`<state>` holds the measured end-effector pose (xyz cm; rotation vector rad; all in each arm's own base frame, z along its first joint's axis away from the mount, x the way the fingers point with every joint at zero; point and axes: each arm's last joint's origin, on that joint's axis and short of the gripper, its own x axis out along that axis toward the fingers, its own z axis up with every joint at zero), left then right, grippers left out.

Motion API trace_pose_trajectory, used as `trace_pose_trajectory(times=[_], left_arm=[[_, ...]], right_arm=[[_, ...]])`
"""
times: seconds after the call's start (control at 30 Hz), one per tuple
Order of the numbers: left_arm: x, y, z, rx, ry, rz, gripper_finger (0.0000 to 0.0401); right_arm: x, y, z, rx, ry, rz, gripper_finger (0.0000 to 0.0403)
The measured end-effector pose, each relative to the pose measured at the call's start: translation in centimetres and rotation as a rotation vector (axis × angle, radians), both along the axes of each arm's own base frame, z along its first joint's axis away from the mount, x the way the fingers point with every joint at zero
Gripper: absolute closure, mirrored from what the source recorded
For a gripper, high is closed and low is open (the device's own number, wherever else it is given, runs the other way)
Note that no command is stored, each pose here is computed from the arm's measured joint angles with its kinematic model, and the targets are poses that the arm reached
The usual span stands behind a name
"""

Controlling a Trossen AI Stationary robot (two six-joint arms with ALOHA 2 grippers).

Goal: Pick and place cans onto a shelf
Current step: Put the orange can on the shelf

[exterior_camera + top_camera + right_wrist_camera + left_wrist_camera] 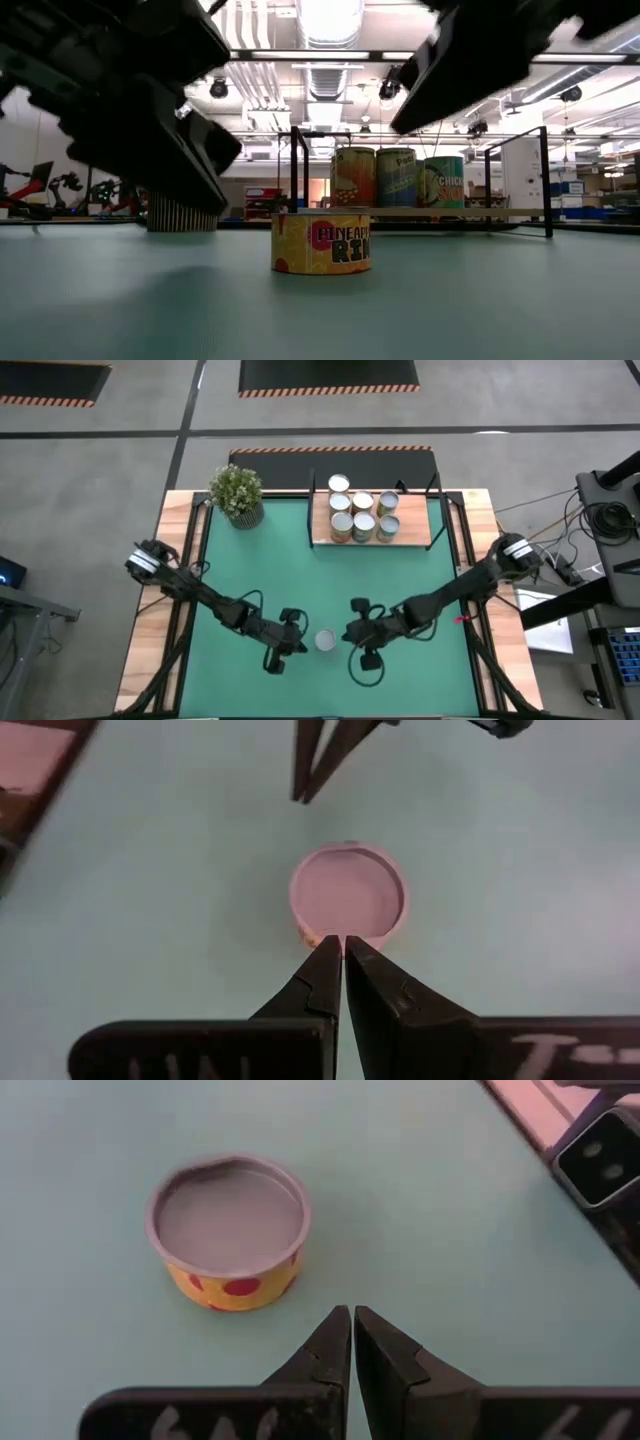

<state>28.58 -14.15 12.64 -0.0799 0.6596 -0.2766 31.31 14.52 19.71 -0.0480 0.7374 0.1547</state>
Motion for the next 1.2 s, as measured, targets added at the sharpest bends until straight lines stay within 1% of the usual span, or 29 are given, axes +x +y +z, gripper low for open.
trace_pose_trajectory(times=[0.13,0.3,0.37,0.43,0.5,0.6,0.8,0.93,1.07,1.13,1.2], left_arm=[[0.4,-0.2,-0.9,-0.012,-0.017,0.006,0.0401],[0.9,-0.3,-1.5,-0.019,-0.051,0.004,0.0401],[0.9,-0.3,-1.6,-0.018,-0.051,0.005,0.0401],[0.9,-0.1,-1.6,-0.014,-0.050,0.011,0.0401],[1.0,0.0,-1.6,-0.003,-0.058,0.025,0.0401],[1.0,0.1,-1.6,0.008,-0.064,0.026,0.0401],[1.0,0.1,-1.6,0.008,-0.065,0.024,0.0401],[1.0,0.1,-1.6,0.007,-0.067,0.024,0.0401],[1.1,0.1,-1.5,0.007,-0.069,0.025,0.0401],[1.1,0.1,-1.5,0.007,-0.069,0.025,0.0401],[1.1,0.1,-1.5,0.006,-0.070,0.025,0.0401]], right_arm=[[1.1,0.5,-1.9,0.001,-0.012,-0.003,0.0394],[2.2,0.6,-3.2,0.027,-0.042,-0.018,0.0392],[2.5,0.4,-3.7,0.034,-0.036,-0.036,0.0384],[2.7,0.2,-4.1,0.042,-0.024,-0.055,0.0367],[3.1,0.1,-4.3,0.058,-0.017,-0.078,0.0344],[3.7,-0.1,-4.4,0.061,-0.017,-0.091,0.0295],[4.6,0.2,-3.8,0.081,-0.036,-0.099,0.0175],[4.7,0.3,-4.5,0.078,-0.014,-0.108,0.0104],[4.8,0.3,-6.0,0.059,0.021,-0.108,0.0057],[4.9,0.3,-6.4,0.053,0.034,-0.109,0.0045],[5.1,0.1,-6.7,0.054,0.033,-0.112,0.0041]])
